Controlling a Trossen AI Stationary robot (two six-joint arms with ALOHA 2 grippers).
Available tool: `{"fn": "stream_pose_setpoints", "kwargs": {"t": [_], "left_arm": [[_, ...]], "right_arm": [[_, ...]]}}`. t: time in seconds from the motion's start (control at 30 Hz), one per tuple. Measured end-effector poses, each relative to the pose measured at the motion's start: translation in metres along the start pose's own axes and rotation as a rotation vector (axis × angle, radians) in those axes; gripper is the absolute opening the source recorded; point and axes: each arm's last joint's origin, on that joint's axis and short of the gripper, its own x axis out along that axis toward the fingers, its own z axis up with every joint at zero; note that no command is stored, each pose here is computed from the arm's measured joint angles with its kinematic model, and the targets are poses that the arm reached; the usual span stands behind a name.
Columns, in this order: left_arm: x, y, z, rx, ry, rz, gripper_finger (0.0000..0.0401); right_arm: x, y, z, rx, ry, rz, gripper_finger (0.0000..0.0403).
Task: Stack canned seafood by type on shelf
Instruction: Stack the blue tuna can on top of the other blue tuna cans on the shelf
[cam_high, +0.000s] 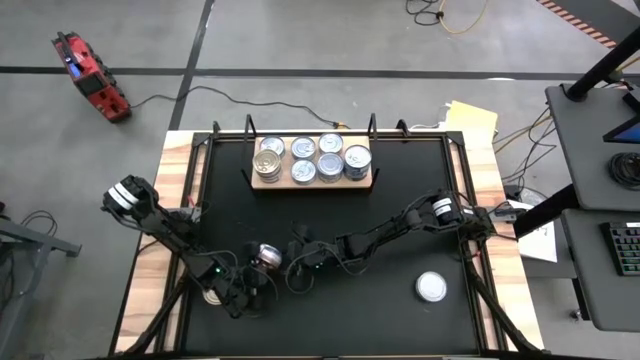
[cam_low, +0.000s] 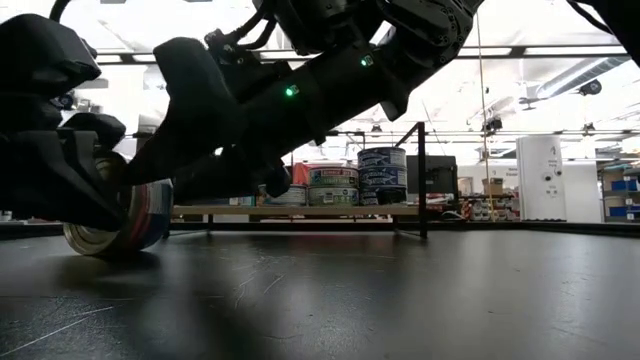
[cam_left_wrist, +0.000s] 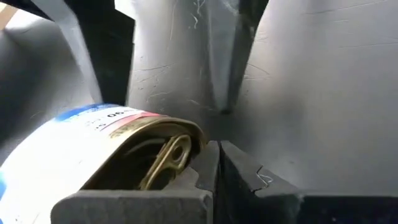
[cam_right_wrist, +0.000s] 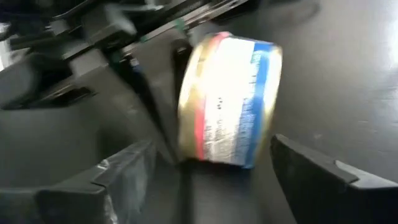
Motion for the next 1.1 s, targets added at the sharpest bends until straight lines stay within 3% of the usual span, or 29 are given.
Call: {"fn": "stream_pose_setpoints", "kwargs": {"t": [0.23,0.53,0.7,0.87,1.1], "left_arm": [[0.006,0.000,-0.003,0.012,0.015,0.014,0.0000],[0.009,-0.002,-0.005,0.022,0.016,0.001,0.0000],[0.009,-0.003,-0.003,0.009,0.002,0.002,0.0000],[0.009,-0.004,-0.002,0.011,0.002,-0.002,0.0000],[0.005,-0.008,0.007,0.032,0.062,-0.064,0.0000]], "right_arm": [[0.001,-0.001,0.006,0.004,-0.034,-0.071,0.0324],[0.021,-0.006,0.001,-0.008,-0.027,-0.078,0.0298],[0.022,-0.008,0.003,-0.004,-0.041,-0.101,0.0261],[0.022,-0.008,0.002,0.004,-0.027,-0.107,0.0175],[0.009,-0.008,0.008,0.008,0.079,-0.137,0.0175]]}}
